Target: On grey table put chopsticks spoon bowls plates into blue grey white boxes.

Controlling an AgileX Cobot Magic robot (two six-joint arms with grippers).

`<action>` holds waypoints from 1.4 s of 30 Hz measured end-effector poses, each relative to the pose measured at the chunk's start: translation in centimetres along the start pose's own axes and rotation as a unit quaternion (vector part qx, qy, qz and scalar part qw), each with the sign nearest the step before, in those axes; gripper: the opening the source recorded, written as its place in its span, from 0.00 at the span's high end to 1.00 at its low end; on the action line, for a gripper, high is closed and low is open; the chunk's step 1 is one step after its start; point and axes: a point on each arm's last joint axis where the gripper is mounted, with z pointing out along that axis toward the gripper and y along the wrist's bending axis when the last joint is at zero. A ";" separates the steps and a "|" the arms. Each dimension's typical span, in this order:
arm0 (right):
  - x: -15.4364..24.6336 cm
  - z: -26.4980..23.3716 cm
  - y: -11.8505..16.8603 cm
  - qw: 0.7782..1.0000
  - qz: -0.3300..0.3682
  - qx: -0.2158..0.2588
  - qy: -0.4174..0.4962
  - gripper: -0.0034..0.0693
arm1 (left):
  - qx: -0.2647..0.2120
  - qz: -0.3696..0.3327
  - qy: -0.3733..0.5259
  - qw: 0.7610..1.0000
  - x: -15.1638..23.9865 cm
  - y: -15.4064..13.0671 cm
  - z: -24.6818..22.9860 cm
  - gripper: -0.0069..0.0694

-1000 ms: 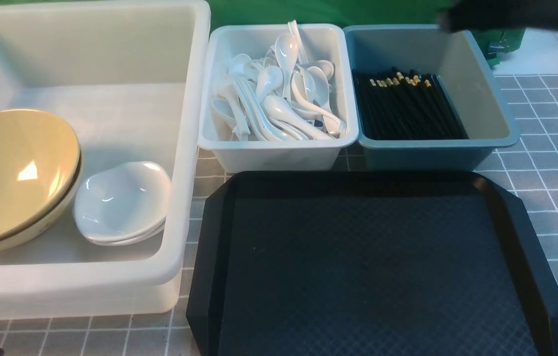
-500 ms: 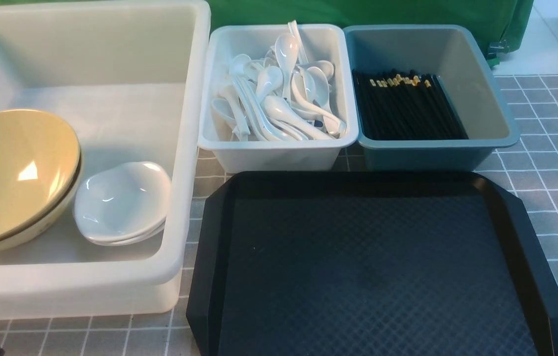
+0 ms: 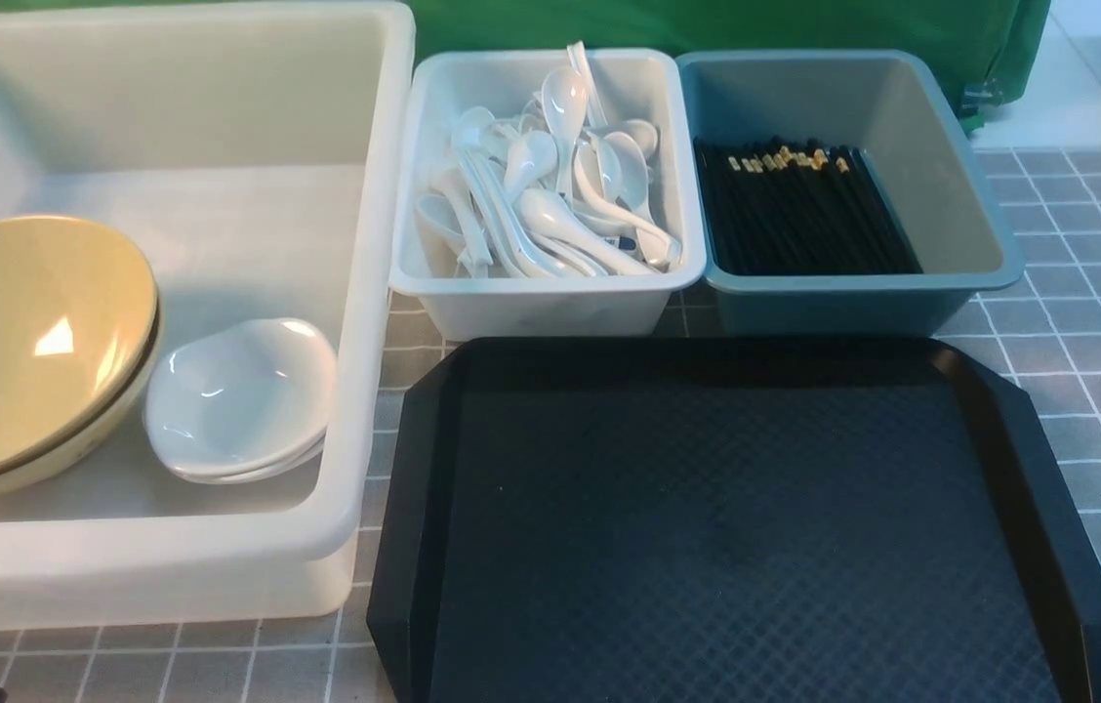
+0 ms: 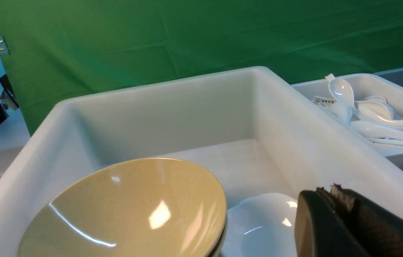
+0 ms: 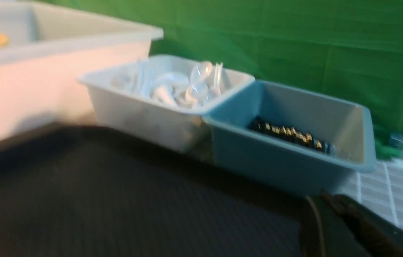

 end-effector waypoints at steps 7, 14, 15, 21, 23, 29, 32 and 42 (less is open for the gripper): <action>2.0 -0.4 -1.0 0.985 0.081 0.112 0.107 0.91 | 0.001 0.000 0.002 1.000 0.0 0.0 0.0 0.92; 2.1 -0.4 -1.1 0.982 0.087 0.124 0.112 0.90 | 0.001 0.000 0.002 1.000 0.0 0.0 0.0 0.92; 2.1 -0.4 -1.1 0.982 0.087 0.124 0.112 0.90 | 0.001 0.000 0.002 1.000 0.0 0.0 0.0 0.92; 2.1 -0.4 -1.1 0.982 0.088 0.124 0.112 0.90 | 0.001 0.000 0.002 1.000 0.0 0.0 0.0 0.92; 2.1 -0.4 -1.1 0.982 0.088 0.124 0.112 0.90 | 0.001 0.000 0.002 1.000 0.0 0.0 0.0 0.92; 2.1 -0.4 -1.1 0.982 0.088 0.124 0.112 0.89 | 0.001 0.000 0.002 1.000 0.0 0.0 0.0 0.92; 2.1 -0.4 -1.1 0.982 0.088 0.124 0.112 0.89 | 0.001 0.000 0.002 1.000 0.0 0.0 0.0 0.92; 2.1 -0.4 -1.1 0.982 0.088 0.124 0.112 0.89 | -0.011 -0.050 0.033 0.998 6.8 -0.5 0.2 0.92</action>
